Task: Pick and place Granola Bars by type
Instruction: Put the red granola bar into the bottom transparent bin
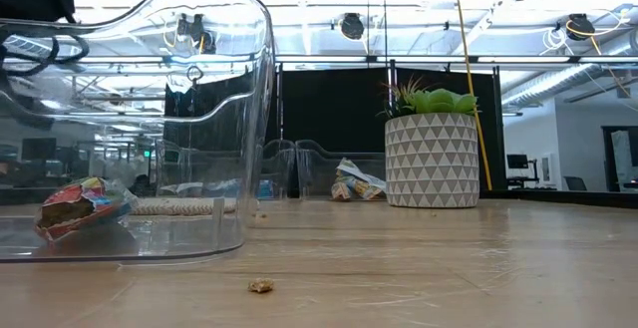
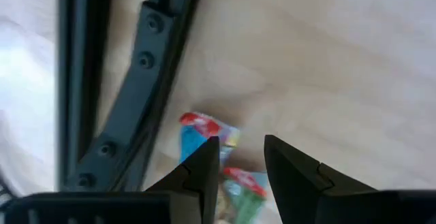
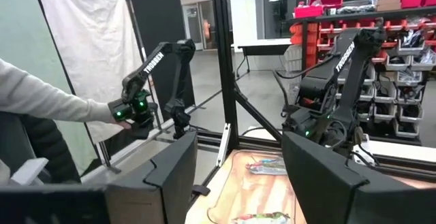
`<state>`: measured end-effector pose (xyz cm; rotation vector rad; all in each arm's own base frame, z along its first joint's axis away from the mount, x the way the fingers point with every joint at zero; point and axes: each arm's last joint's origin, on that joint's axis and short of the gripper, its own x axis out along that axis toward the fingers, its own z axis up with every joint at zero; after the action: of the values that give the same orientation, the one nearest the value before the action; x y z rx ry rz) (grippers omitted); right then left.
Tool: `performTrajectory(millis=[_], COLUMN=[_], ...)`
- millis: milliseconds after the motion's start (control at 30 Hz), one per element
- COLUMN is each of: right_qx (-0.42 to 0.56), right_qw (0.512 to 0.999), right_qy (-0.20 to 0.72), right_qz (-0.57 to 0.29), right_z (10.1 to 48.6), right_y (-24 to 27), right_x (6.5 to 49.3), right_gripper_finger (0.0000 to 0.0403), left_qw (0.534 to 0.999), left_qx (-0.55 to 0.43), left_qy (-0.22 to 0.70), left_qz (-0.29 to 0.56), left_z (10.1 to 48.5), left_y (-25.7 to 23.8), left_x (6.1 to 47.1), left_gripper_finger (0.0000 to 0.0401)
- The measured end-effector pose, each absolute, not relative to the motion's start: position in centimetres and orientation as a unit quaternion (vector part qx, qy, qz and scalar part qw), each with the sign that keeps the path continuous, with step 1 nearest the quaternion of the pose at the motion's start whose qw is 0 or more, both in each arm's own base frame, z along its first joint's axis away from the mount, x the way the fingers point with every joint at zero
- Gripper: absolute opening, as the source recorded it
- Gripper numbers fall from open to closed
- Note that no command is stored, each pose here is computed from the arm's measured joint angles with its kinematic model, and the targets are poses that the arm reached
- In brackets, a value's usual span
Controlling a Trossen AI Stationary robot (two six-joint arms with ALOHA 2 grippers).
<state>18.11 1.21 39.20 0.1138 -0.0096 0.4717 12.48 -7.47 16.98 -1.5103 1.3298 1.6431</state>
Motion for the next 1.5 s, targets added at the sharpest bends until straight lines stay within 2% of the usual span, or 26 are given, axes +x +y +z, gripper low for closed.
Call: performTrajectory(millis=[200, 500, 700, 1267, 1500], right_qx=[0.049, 0.042, 0.043, 0.033, 0.032], right_qw=[0.971, 0.971, 0.971, 0.972, 0.972], right_qy=[-0.003, -0.002, 0.011, 0.01, 0.01], right_qz=[0.233, 0.234, 0.233, 0.233, 0.233], right_z=[39.1, 39.1, 38.8, 38.8, 38.8], right_y=[1.2, 1.2, 1.2, 1.2, 1.2], right_x=[18.1, 18.1, 18.1, 18.1, 18.1], right_gripper_finger=[0.0208, 0.0208, 0.0208, 0.0208, 0.0208], left_qw=[0.251, 0.201, 0.189, 0.217, 0.221], left_qx=[-0.544, -0.538, -0.534, -0.522, -0.53], left_qy=[0.528, 0.541, 0.547, 0.542, 0.543], left_qz=[0.601, 0.614, 0.616, 0.622, 0.613], left_z=[15.9, 15.0, 15.0, 14.0, 13.1], left_y=[-8.3, -9.2, -9.6, -9.7, -9.5], left_x=[13.2, 13.7, 13.5, 12.6, 12.3], left_gripper_finger=[0.0128, 0.0191, 0.0215, 0.0174, 0.0169])
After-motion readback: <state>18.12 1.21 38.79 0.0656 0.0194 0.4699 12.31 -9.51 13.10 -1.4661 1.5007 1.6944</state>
